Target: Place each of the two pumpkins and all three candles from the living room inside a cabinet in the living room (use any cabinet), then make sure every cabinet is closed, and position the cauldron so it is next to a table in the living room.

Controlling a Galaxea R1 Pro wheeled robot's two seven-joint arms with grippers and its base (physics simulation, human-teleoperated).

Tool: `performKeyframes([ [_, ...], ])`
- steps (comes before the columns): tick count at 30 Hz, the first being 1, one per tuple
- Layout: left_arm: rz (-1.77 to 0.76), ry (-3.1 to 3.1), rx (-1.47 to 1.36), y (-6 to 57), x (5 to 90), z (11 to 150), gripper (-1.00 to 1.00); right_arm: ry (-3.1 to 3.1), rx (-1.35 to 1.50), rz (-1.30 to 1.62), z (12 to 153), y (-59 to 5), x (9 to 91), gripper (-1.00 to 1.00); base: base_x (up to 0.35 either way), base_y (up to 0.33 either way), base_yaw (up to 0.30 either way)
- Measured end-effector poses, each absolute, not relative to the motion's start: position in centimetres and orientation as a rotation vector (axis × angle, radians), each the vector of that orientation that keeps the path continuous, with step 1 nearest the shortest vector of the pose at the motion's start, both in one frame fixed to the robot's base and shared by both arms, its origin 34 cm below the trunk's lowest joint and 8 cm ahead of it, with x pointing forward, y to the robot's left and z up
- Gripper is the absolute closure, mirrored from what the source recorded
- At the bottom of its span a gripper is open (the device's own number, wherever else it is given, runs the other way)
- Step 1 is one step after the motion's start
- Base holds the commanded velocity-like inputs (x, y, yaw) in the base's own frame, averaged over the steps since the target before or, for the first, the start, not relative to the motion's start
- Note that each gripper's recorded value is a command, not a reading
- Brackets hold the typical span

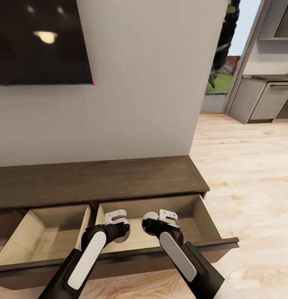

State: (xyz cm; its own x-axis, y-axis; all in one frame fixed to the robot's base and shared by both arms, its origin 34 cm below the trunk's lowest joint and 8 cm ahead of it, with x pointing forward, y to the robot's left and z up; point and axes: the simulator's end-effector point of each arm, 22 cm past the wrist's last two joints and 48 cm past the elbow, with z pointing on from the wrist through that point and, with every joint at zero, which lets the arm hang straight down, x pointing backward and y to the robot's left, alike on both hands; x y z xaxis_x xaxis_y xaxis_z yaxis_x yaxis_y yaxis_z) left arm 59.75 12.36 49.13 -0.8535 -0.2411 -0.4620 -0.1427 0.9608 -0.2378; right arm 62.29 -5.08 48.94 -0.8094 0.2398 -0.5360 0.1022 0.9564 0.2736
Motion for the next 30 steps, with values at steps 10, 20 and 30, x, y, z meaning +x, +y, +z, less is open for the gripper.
performKeyframes([
  [10, -0.269, 2.606, -0.274, 12.3, 59.7, 49.1, 1.0, 2.516, 0.24, 0.308, 48.8, -5.1, 62.2, 1.0, 0.08, 0.0, 0.0],
  [20, -0.266, 2.607, -0.271, 12.3, 59.7, 48.9, 1.0, 2.564, 0.246, 0.268, 46.7, -5.9, 61.3, 1.0, 0.019, 0.0, 0.0],
  [30, -0.268, 2.625, -0.27, 12.3, 58.9, 46.3, 1.0, 2.571, 0.248, 0.259, 44.1, -6.1, 60.7, 1.0, 0.0, 0.0, 0.0],
])
